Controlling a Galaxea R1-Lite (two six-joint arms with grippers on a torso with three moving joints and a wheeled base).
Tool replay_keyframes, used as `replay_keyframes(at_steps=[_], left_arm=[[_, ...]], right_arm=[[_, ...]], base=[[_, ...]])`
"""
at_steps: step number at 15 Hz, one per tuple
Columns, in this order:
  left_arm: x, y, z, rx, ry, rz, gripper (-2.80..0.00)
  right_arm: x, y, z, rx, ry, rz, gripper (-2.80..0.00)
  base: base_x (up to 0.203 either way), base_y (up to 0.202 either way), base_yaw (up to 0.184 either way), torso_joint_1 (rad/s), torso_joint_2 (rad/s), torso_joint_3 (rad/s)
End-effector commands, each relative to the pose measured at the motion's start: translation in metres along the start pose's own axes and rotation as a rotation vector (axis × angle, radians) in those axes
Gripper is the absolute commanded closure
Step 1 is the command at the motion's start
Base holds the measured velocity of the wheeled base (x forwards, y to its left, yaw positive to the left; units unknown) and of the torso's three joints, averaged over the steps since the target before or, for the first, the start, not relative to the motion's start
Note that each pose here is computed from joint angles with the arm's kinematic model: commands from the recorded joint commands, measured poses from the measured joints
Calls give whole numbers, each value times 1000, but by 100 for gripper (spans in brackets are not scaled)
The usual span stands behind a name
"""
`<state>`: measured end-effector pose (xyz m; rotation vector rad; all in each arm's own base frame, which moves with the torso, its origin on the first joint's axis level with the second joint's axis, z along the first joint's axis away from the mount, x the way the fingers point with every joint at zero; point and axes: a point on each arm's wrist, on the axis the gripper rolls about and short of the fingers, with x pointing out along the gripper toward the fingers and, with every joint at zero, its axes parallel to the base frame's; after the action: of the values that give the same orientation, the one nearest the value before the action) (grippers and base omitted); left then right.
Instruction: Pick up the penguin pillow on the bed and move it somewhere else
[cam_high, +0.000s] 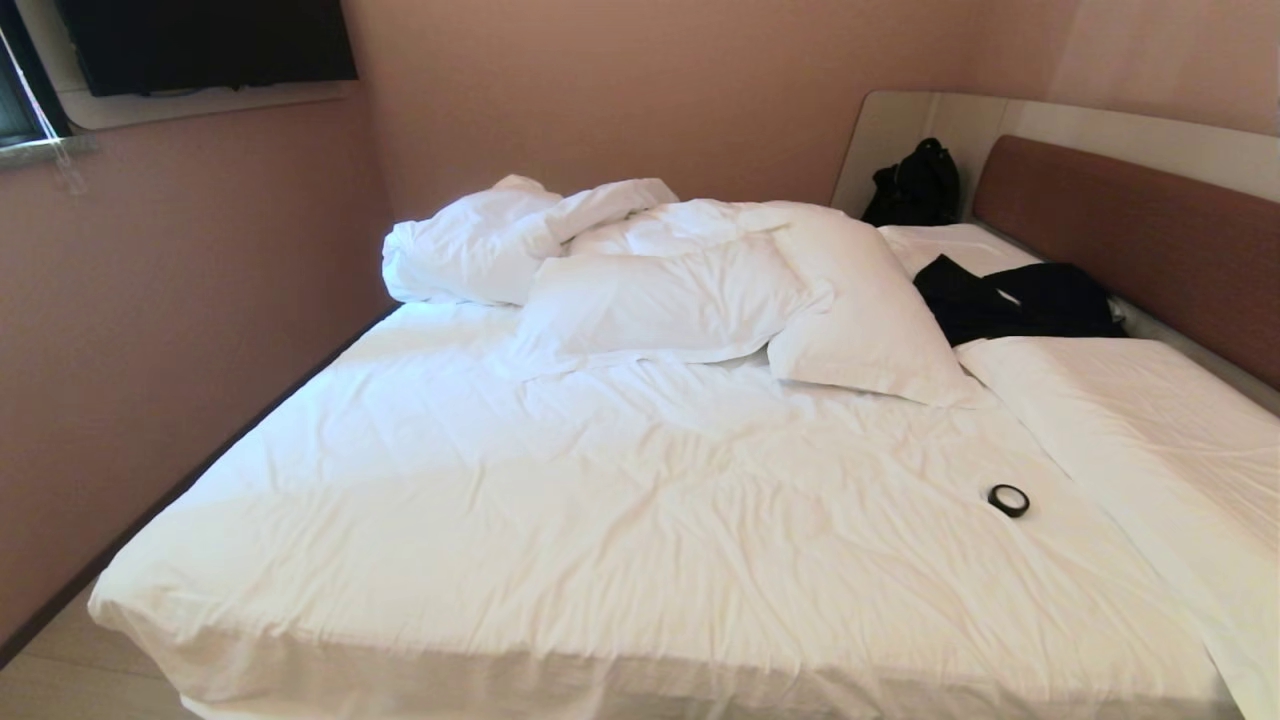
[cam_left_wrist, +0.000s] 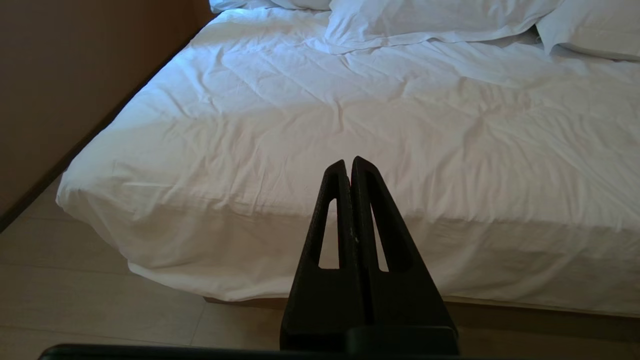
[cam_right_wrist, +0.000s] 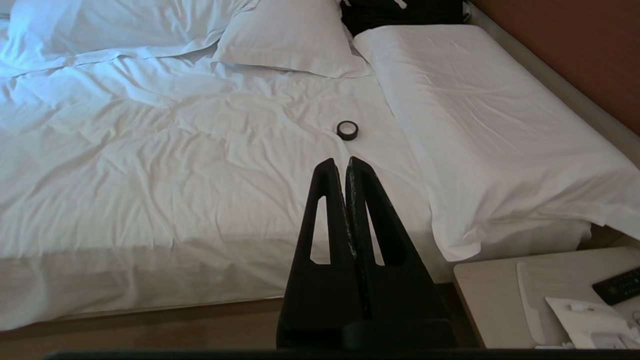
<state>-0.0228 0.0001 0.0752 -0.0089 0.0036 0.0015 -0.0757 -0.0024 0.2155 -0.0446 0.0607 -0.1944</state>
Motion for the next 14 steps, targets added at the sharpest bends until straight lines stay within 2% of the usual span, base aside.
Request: replay_keyframes(at_steps=[1,5,7,9,12,14], left_arm=[[0,0,0,0,1,0,0],[0,0,0,0,1,0,0],[0,0,0,0,1,0,0],[0,0,0,0,1,0,0],[0,0,0,0,1,0,0],[0,0,0,0,1,0,0]], right_arm=[[-2,-2,-5,-40,-2,12,0],[-8,-2,-36,-57,-25,19,0],[-8,-1,-57,-136,-53,20,0],[0,1,-60,-158,-119,17,0],[12,6,-61,-159,-216,107,0],[21,8,-70,-157,-220,128,0]], base=[[0,0,0,0,0,0],[0,0,0,0,0,0],[0,0,0,0,0,0],[0,0,0,0,0,0],[0,0,0,0,0,0],[0,0,0,0,0,0]])
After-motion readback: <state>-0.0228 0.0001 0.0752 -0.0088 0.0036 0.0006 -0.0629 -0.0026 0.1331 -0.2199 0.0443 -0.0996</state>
